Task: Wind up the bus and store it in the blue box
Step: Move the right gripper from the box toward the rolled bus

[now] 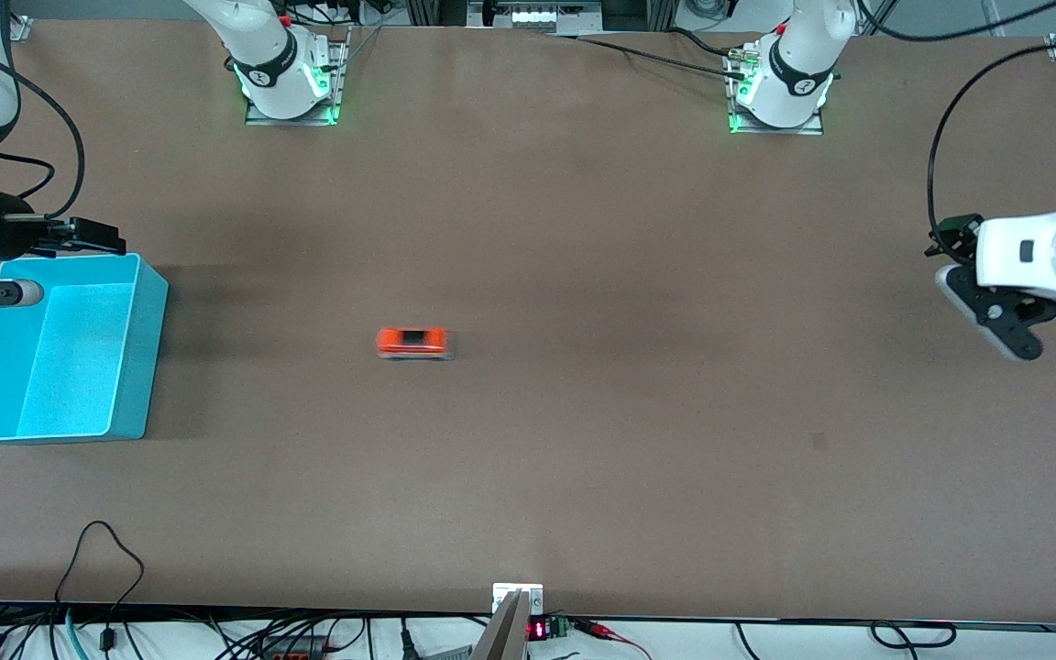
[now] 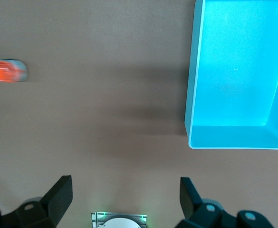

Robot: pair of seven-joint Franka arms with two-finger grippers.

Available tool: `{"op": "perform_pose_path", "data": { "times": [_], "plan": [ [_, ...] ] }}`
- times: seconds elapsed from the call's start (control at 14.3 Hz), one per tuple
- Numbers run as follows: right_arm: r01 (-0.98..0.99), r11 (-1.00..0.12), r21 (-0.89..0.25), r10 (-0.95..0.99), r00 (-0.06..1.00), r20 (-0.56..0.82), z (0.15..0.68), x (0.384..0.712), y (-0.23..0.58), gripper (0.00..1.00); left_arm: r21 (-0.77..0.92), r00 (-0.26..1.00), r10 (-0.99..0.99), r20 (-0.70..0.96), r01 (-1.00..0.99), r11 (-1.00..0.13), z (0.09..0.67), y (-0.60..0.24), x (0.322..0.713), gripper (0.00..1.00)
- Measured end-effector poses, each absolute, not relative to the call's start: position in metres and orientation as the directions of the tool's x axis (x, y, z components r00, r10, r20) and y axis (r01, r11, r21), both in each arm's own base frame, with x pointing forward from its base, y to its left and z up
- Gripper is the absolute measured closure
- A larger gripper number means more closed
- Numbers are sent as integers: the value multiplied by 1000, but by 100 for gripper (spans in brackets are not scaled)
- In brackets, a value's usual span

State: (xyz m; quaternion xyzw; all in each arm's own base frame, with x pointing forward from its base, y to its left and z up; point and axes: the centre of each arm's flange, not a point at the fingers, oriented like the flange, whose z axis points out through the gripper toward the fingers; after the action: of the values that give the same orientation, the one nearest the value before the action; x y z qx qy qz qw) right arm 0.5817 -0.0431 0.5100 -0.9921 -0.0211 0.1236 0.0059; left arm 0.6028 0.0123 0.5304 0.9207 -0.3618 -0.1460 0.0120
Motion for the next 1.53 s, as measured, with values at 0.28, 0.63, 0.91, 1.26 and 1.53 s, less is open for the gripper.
{"op": "perform_pose_path", "data": {
  "times": [0.28, 0.63, 0.91, 1.26, 1.53],
  "plan": [
    [40, -999, -17, 43, 969, -245, 510, 582, -43, 0, 23, 843, -496, -209, -503, -864, 592, 11, 575, 0],
    [40, -999, -17, 43, 968, -245, 510, 582, -43, 0, -39, 947, -276, -161, -286, -957, 619, -6, 553, 0],
    [40, -999, -17, 43, 968, -245, 510, 582, -43, 0, -25, 987, -152, -43, -153, -988, 628, 4, 548, 0],
    [40, -999, -18, 43, 967, -251, 510, 581, -43, 0, -22, 995, -87, -49, -88, -996, 619, 1, 540, 0],
    [48, -999, -24, 53, 960, -275, 507, 578, -42, 0, -21, 995, -85, -58, -86, -996, 614, -3, 540, 0]
  ]
}}
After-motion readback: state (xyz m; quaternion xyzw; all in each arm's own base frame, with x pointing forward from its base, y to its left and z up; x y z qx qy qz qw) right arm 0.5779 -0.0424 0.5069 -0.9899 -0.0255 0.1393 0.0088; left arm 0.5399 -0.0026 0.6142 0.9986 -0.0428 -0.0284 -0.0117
